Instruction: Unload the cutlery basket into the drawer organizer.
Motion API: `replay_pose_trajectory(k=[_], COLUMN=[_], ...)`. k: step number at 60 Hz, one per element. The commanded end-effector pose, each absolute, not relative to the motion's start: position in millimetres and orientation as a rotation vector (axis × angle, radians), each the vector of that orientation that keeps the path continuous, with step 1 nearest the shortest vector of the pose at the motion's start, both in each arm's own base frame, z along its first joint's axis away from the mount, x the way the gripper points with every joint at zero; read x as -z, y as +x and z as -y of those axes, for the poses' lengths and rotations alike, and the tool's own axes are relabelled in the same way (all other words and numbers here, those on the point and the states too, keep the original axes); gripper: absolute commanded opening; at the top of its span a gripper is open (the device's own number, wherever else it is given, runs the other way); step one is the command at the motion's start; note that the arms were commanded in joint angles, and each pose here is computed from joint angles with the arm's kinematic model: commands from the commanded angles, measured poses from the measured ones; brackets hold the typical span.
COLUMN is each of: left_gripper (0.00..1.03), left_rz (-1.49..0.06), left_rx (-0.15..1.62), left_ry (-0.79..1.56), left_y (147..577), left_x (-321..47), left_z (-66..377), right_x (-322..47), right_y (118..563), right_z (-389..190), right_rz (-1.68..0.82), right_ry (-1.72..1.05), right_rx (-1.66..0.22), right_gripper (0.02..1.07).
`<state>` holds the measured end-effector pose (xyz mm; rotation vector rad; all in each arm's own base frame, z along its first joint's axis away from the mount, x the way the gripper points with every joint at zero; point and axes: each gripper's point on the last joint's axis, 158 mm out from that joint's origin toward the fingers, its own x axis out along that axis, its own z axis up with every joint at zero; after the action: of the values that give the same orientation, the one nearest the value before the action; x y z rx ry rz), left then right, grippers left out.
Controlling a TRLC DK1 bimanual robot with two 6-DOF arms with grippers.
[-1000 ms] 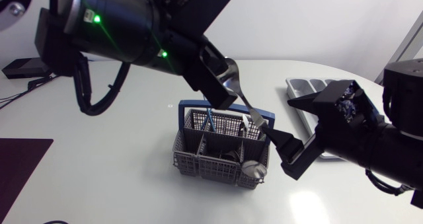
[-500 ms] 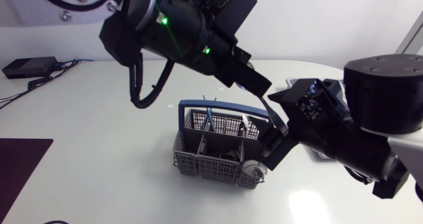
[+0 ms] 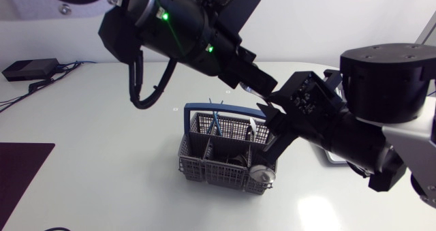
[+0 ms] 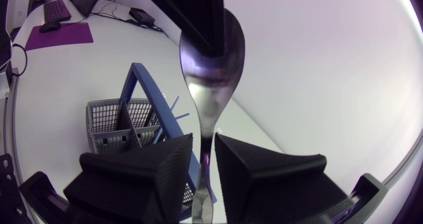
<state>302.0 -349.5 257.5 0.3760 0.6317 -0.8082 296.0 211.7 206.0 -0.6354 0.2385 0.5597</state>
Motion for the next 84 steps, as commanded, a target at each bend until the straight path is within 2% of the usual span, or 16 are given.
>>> replay_pose_trajectory(k=[1,11,17,21,25,34,39,42,51,54,59,65,75,84], left_gripper=[0.04,0.04,0.16,0.17,0.24,0.47,0.57,0.59,0.6,0.6,0.6,0.6,0.6,0.6], left_rz=[-0.616,-0.615,-0.617,-0.618,-0.612,-0.588,-0.518,-0.47,-0.331,-0.306,-0.314,-0.336,-0.402,-0.418], left_rx=[0.815,0.827,0.834,0.836,0.841,0.833,0.821,0.816,0.782,0.774,0.77,0.79,0.851,0.895], left_ry=[0.337,0.318,0.309,0.296,0.292,0.271,0.232,0.208,0.139,0.138,0.181,0.301,0.56,0.736], left_y=[303.0,300.7,299.2,300.3,299.5,302.5,308.5,310.4,318.5,320.1,321.3,314.9,295.3,277.4], left_x=[-272.4,-276.4,-277.1,-279.1,-282.5,-294.3,-317.5,-333.6,-378.8,-382.9,-369.6,-337.0,-270.8,-231.1], left_z=[352.2,352.6,353.5,353.1,353.6,350.6,344.5,340.3,320.4,315.1,312.8,313.9,319.6,323.9], right_x=[-217.2,-210.7,-208.9,-207.1,-205.4,-202.1,-202.0,-203.0,-218.7,-228.0,-234.1,-234.1,-213.7,-190.6], right_y=[296.8,291.1,287.9,287.3,286.1,282.8,281.2,280.9,285.5,289.1,297.5,316.8,349.2,375.9], right_z=[-220.2,-220.5,-220.4,-219.0,-217.9,-215.0,-211.1,-206.8,-178.1,-163.9,-142.1,-99.1,-30.8,12.8], right_rz=[-0.206,-0.224,-0.225,-0.231,-0.237,-0.244,-0.247,-0.252,-0.246,-0.242,-0.257,-0.302,-0.412,-0.491], right_ry=[-0.644,-0.655,-0.656,-0.659,-0.66,-0.66,-0.661,-0.653,-0.575,-0.526,-0.47,-0.379,-0.248,-0.187], right_rx=[-0.575,-0.598,-0.604,-0.604,-0.604,-0.607,-0.603,-0.595,-0.548,-0.52,-0.475,-0.386,-0.268,-0.183], right_gripper=[0.15,0.1,0.09,0.09,0.09,0.09,0.09,0.09,0.09,0.09,0.09,0.09,0.09,0.09])
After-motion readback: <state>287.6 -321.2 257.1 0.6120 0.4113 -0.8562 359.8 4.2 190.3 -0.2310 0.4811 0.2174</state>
